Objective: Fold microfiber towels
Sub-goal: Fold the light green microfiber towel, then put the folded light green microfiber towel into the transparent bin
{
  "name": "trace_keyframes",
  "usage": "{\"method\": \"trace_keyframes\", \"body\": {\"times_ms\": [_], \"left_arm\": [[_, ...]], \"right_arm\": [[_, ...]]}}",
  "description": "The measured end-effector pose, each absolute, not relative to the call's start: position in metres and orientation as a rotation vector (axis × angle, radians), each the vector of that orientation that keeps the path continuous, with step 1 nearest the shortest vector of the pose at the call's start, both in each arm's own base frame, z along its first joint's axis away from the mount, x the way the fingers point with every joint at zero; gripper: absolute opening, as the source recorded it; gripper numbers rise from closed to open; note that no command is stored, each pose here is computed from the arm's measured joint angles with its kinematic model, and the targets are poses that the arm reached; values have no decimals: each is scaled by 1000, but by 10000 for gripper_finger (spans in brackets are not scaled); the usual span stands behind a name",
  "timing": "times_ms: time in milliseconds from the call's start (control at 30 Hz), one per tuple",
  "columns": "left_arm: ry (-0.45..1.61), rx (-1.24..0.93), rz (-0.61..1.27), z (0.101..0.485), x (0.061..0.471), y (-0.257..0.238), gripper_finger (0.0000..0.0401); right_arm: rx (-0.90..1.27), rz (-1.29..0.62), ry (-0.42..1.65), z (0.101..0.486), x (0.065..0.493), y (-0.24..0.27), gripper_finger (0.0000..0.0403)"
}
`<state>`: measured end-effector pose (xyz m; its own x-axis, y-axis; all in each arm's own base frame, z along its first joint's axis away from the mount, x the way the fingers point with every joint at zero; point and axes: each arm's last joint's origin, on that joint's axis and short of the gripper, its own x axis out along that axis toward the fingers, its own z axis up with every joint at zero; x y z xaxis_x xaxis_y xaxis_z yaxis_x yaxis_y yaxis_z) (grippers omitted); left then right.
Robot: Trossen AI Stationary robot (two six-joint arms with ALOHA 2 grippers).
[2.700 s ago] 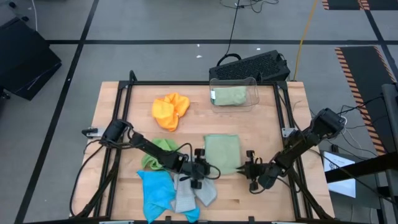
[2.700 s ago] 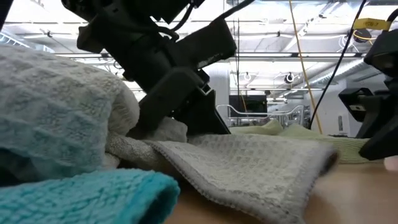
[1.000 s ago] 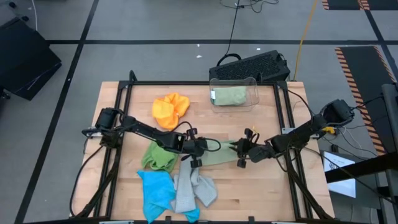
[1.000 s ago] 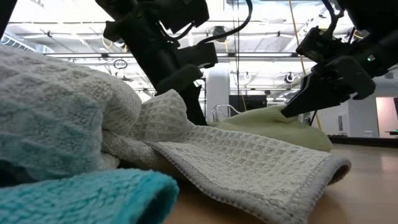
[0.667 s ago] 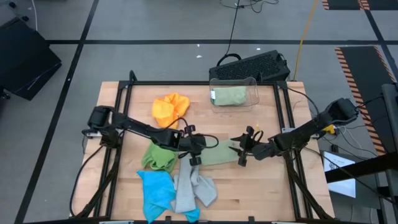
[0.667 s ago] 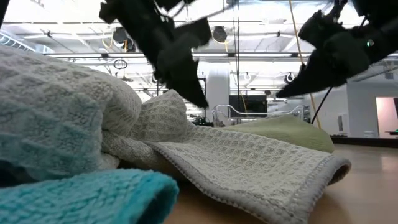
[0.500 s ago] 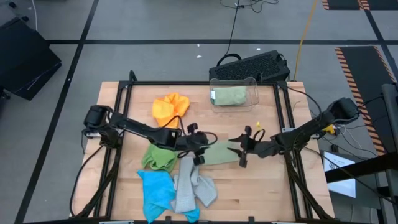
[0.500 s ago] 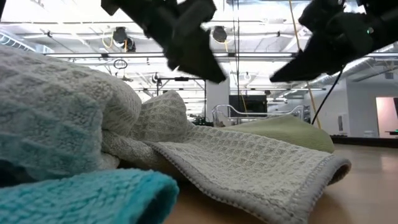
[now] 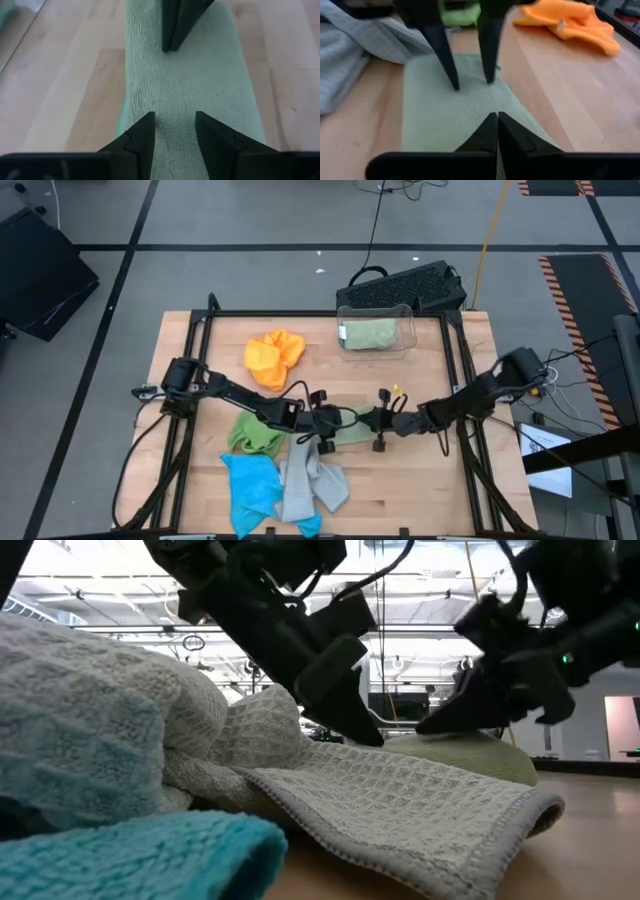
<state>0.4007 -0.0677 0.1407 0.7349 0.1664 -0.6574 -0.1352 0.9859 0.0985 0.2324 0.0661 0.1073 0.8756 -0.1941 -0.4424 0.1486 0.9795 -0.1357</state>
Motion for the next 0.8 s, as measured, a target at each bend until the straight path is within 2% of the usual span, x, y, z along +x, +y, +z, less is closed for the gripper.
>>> {"method": "trace_keyframes", "body": {"times_ms": [300,467,800], "left_arm": [[752,24,170,139,402,-55,143],[744,30,159,145,401,-52,143],[617,109,101,197,390,-65,143]], "right_arm": [[13,-237,467,72,222,56,1],[41,-243,446,65,224,57,1],[13,-153,311,109,218,57,2]]}}
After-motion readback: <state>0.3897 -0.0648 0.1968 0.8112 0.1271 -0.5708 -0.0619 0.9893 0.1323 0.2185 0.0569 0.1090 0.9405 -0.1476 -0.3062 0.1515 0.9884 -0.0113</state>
